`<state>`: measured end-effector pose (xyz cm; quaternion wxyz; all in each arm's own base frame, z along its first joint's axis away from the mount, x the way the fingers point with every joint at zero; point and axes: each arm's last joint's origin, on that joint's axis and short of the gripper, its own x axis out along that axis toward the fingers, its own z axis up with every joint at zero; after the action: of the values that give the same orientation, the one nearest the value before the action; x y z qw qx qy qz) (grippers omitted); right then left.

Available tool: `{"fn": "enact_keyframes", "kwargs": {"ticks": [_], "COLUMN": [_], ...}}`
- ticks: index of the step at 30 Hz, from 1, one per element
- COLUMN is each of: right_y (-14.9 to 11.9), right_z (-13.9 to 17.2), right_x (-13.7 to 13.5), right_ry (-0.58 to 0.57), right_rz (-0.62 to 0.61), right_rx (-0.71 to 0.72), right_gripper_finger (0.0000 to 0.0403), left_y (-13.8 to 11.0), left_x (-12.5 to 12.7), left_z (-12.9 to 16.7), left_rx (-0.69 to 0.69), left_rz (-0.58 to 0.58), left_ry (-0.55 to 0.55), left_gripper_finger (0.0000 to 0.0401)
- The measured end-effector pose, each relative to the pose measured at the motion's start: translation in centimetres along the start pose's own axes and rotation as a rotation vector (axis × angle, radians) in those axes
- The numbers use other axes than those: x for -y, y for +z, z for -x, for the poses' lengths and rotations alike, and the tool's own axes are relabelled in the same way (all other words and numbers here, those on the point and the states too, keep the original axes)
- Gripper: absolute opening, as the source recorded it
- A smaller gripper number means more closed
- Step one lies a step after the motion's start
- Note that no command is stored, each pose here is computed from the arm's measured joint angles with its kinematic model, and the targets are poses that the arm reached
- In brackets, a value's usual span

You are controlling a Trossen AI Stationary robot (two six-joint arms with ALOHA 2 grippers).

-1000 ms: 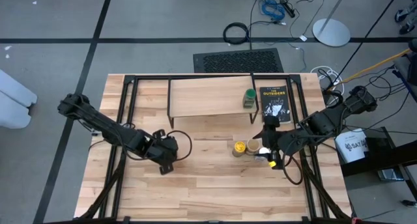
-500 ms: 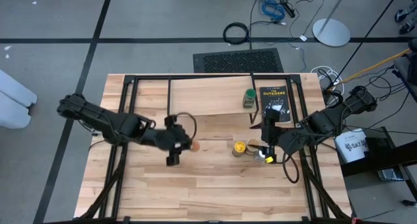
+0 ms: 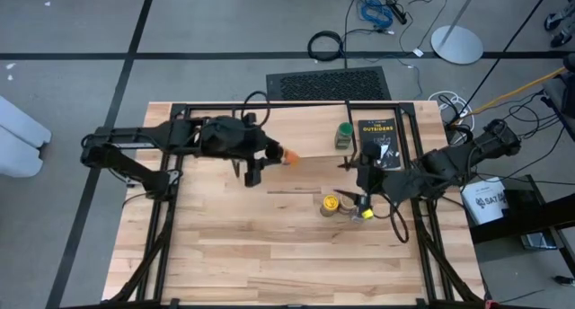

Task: Shelf spices
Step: Put the orange seasoning bottle on the shelf

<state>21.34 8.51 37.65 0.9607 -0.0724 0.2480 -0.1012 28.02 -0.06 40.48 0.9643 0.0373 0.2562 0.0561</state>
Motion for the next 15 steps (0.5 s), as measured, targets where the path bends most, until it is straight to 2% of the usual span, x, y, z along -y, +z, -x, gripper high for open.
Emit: {"fn": "enact_keyframes", "kwargs": {"ticks": [4,8,12,15], "right_y": [1.2,2.3,2.3,1.9], "right_z": [-0.8,-2.2,-4.5,-6.5], "right_x": [1.3,2.5,3.1,3.4], "right_ry": [-0.034,0.029,0.095,0.078], "right_rz": [-0.034,-0.062,-0.047,-0.036], "right_rx": [0.078,0.143,0.117,0.068], "right_gripper_finger": [0.0281,0.0281,0.0282,0.0291], "left_y": [0.7,1.3,2.0,2.5], "left_x": [-0.4,-0.3,-0.1,0.1], "left_z": [-1.5,-3.2,-4.5,-4.9], "left_rx": [0.007,-0.005,-0.004,0.005], "left_rz": [-0.038,-0.080,-0.111,-0.115], "left_ry": [-0.045,-0.062,-0.077,-0.113], "left_gripper_finger": [0.0208,0.0208,0.0208,0.0208]}}
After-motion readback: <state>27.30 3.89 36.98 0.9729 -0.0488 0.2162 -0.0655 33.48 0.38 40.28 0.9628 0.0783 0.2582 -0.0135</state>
